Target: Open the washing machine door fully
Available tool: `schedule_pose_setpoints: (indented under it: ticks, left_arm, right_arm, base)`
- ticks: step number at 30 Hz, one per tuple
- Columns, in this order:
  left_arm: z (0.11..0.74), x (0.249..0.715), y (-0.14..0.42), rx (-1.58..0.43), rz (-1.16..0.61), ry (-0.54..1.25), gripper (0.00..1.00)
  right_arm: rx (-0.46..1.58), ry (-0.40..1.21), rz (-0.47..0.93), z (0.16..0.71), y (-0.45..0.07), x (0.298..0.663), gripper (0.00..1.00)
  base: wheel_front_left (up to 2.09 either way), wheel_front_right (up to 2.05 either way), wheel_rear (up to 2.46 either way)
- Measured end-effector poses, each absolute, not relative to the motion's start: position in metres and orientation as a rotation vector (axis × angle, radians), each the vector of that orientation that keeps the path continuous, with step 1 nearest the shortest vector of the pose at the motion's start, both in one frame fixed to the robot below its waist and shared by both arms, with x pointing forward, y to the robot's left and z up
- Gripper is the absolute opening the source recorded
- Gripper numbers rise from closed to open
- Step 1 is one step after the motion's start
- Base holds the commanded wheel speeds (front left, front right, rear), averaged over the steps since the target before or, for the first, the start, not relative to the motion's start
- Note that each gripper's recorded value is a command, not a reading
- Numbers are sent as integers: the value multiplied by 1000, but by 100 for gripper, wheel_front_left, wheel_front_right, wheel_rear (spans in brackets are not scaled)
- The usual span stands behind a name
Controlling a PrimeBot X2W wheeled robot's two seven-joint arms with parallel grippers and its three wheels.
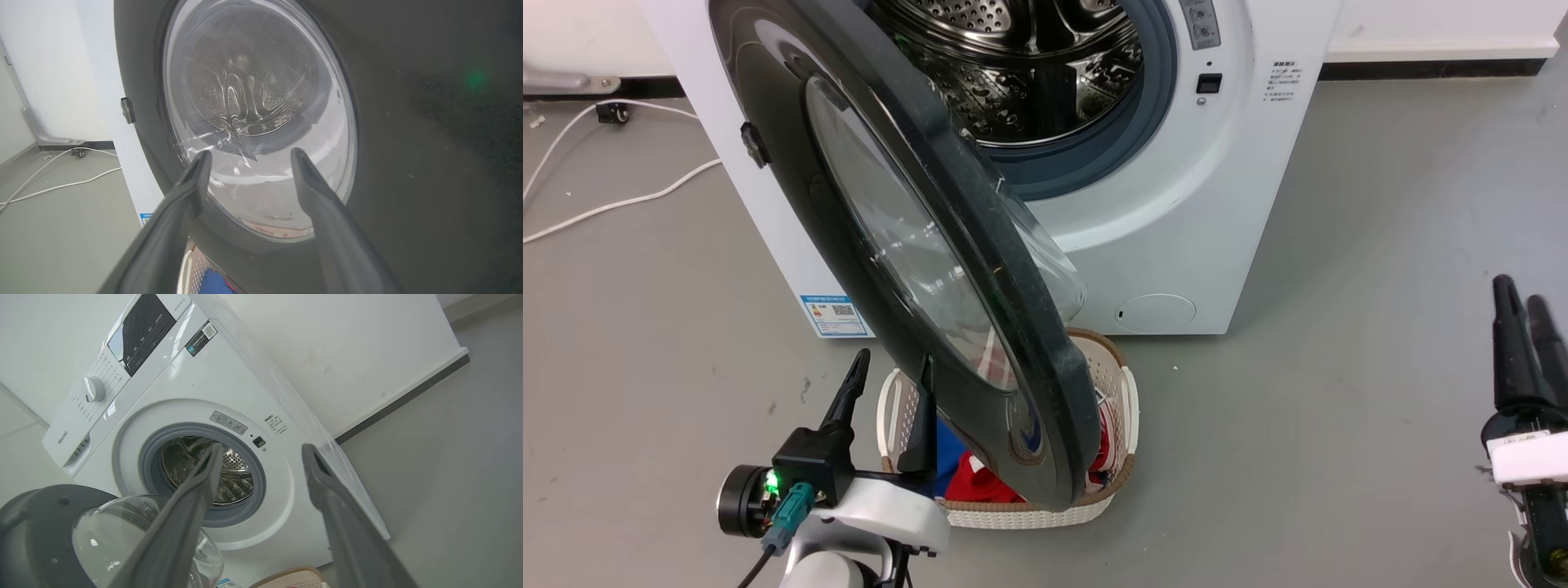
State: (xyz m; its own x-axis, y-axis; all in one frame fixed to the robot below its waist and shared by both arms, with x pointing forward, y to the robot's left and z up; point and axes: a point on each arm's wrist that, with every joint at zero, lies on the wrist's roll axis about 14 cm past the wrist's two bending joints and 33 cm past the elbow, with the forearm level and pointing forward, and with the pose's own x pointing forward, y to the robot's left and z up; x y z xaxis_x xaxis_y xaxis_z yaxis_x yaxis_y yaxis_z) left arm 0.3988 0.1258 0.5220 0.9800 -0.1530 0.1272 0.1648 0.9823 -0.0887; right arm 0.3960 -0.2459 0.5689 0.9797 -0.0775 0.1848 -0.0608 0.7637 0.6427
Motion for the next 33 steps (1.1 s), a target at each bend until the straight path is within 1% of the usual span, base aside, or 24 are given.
schedule_pose_setpoints:
  ticks: [3, 7, 9, 13, 19, 27, 33]
  left_arm:
    - [524, 398, 126, -99, -160, -125, 100]
    - [527, 397, 129, -90, -154, -134, 100]
    - [527, 396, 129, -88, -155, -136, 100]
    - [528, 391, 131, -77, -155, -139, 100]
    - [526, 386, 132, -68, -161, -133, 100]
    - [524, 385, 133, -66, -153, -125, 100]
    - [523, 385, 133, -65, -152, -123, 100]
  right_arm:
    - [490, -259, -14, 582, -247, 391, 100]
    - [273, -300, -14, 598, -243, 384, 100]
    - [172, -279, -14, 595, -238, 379, 100]
    - [64, -232, 8, 584, -222, 367, 100]
    - [29, -126, 61, 553, -197, 356, 100]
    - [45, -71, 79, 528, -190, 354, 100]
    - [51, -68, 77, 523, -190, 358, 100]
  base:
    - [0, 0, 0]
    - [0, 0, 0]
    - [0, 0, 0]
    - [0, 0, 0]
    - [0, 0, 0]
    - [0, 0, 0]
    - [0, 0, 0]
